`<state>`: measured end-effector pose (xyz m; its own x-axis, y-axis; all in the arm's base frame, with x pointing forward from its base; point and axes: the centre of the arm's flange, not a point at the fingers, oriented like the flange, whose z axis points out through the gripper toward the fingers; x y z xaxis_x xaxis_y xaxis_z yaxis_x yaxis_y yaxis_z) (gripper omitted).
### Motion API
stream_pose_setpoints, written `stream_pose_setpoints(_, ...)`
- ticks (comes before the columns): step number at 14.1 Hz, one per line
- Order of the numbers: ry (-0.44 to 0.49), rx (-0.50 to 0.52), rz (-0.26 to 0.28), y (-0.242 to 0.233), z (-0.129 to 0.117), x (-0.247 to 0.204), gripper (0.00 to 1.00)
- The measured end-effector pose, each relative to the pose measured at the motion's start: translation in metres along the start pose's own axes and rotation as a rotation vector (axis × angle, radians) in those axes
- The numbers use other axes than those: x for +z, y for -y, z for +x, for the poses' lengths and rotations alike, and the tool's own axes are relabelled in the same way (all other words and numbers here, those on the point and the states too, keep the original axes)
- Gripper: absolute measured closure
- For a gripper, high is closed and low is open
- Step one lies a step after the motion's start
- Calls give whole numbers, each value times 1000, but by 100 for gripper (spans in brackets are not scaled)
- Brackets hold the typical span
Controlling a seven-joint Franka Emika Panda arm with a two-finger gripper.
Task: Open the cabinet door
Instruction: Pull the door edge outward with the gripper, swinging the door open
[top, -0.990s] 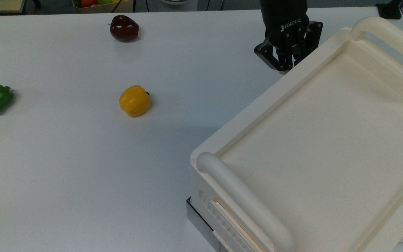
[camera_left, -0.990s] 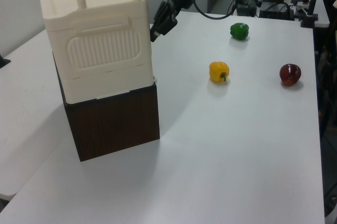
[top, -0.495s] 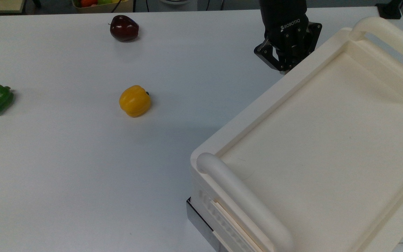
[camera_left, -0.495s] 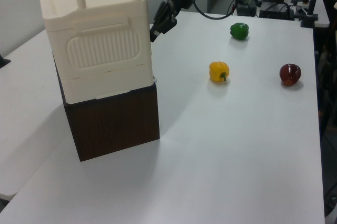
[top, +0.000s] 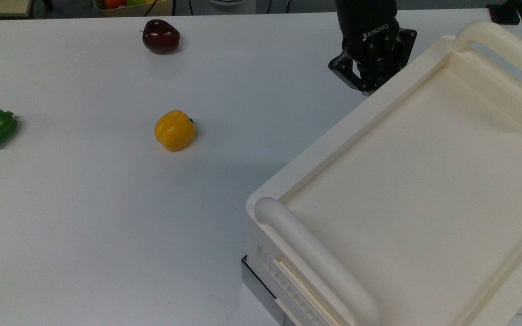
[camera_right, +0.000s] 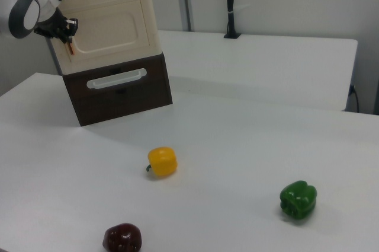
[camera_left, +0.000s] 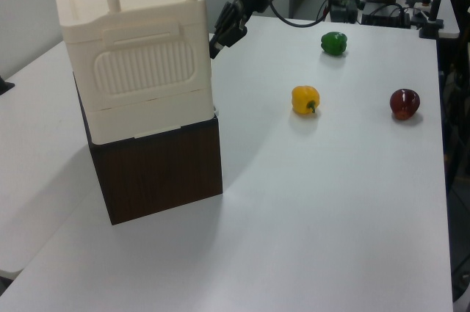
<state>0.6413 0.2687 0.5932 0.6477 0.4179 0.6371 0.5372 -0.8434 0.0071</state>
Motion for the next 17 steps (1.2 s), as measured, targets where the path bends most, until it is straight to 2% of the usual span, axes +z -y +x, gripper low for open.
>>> stream_pose_setpoints(2,8,5,2,-1,-1,-1,85)
stream_pose_setpoints(5,67,33,10,-14,-6,-13,85)
stream_pose_setpoints(8,169,76,11,-45,-20,-38,85)
stream_pose_setpoints(11,303,155,-9,-97,-48,-62,75)
stream_pose_setpoints(13,363,215,-56,-142,-70,-77,55)
stream_pose_setpoints(17,488,269,-98,-181,-101,-88,16)
